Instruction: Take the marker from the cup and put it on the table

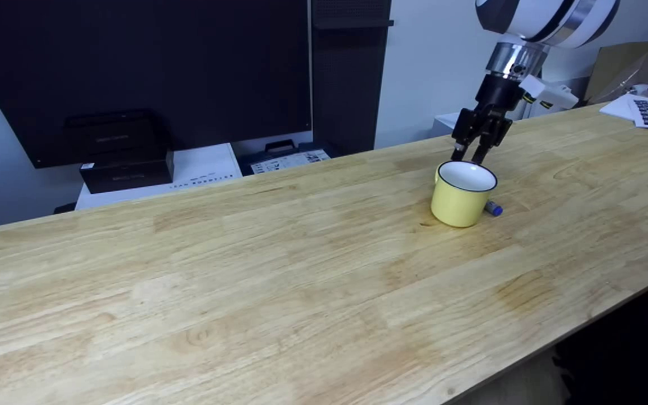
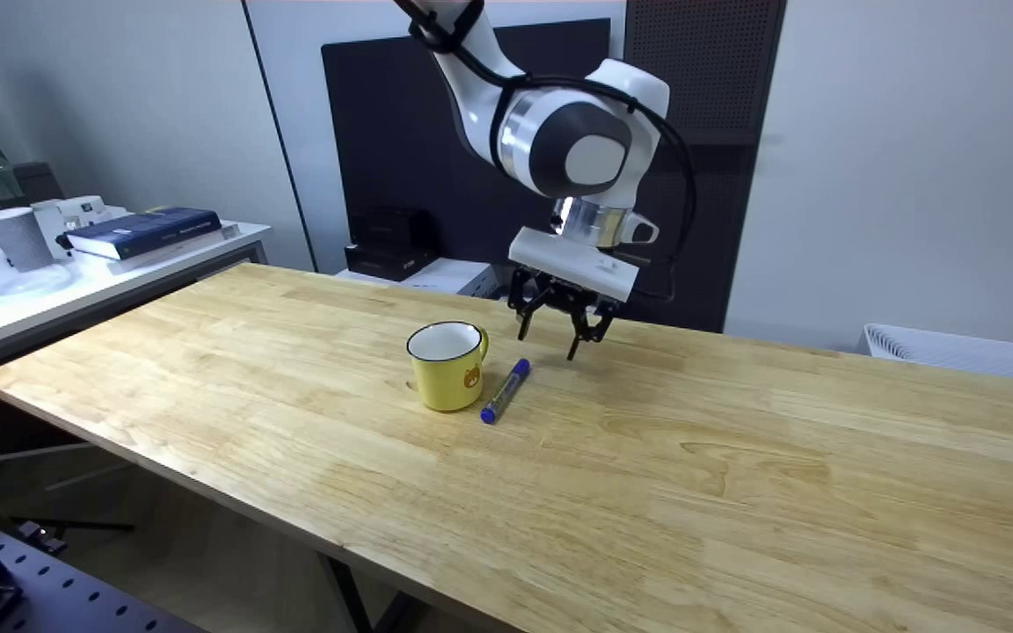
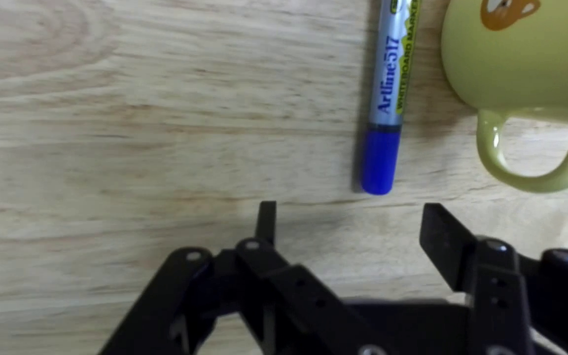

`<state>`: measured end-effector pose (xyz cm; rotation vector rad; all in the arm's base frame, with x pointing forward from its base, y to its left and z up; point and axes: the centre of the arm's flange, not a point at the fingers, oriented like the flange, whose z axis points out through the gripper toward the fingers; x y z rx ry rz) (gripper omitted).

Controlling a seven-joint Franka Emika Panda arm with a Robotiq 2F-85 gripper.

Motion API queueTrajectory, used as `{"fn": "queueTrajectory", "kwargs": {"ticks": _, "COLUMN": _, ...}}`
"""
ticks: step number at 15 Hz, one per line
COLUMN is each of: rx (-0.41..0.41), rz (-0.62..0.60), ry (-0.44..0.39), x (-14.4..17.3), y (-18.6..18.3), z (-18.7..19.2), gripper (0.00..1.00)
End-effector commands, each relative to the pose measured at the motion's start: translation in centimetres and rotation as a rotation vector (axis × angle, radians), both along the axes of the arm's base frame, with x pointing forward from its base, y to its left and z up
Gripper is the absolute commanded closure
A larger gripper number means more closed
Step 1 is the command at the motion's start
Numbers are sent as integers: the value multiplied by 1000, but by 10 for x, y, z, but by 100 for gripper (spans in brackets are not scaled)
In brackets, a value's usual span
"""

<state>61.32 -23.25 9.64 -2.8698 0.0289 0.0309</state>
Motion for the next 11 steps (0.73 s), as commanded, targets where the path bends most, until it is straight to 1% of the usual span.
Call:
{"fn": "queueTrajectory", "kwargs": {"ticks": 1, "rx": -94, "rz": -32, "ry": -77, "x": 0, "y": -2, "z": 34, "gripper": 0}}
{"fn": "queueTrajectory", "kwargs": {"ticks": 4, "rx": -234, "rz": -25, "ry": -207, "x": -1, "y": 0, "z": 63, "gripper": 0}}
{"fn": "queueTrajectory", "kwargs": {"ticks": 6, "rx": -286, "rz": -46, "ry": -291, "x": -5, "y": 3, "z": 80, "gripper": 0}}
{"fn": "queueTrajectory", "kwargs": {"ticks": 7, "rx": -290, "rz": -56, "ry": -323, "x": -9, "y": 5, "z": 87, "gripper": 0}}
{"fn": "queueTrajectory", "kwargs": {"ticks": 8, "rx": -259, "rz": -20, "ry": -298, "x": 13, "y": -8, "z": 66, "gripper": 0}}
{"fn": "queueTrajectory", "kwargs": {"ticks": 9, "rx": -272, "rz": -24, "ry": -317, "x": 10, "y": -5, "z": 72, "gripper": 0}}
{"fn": "queueTrajectory", "kwargs": {"ticks": 11, "rx": -277, "rz": -26, "ry": -324, "x": 5, "y": -3, "z": 78, "gripper": 0}}
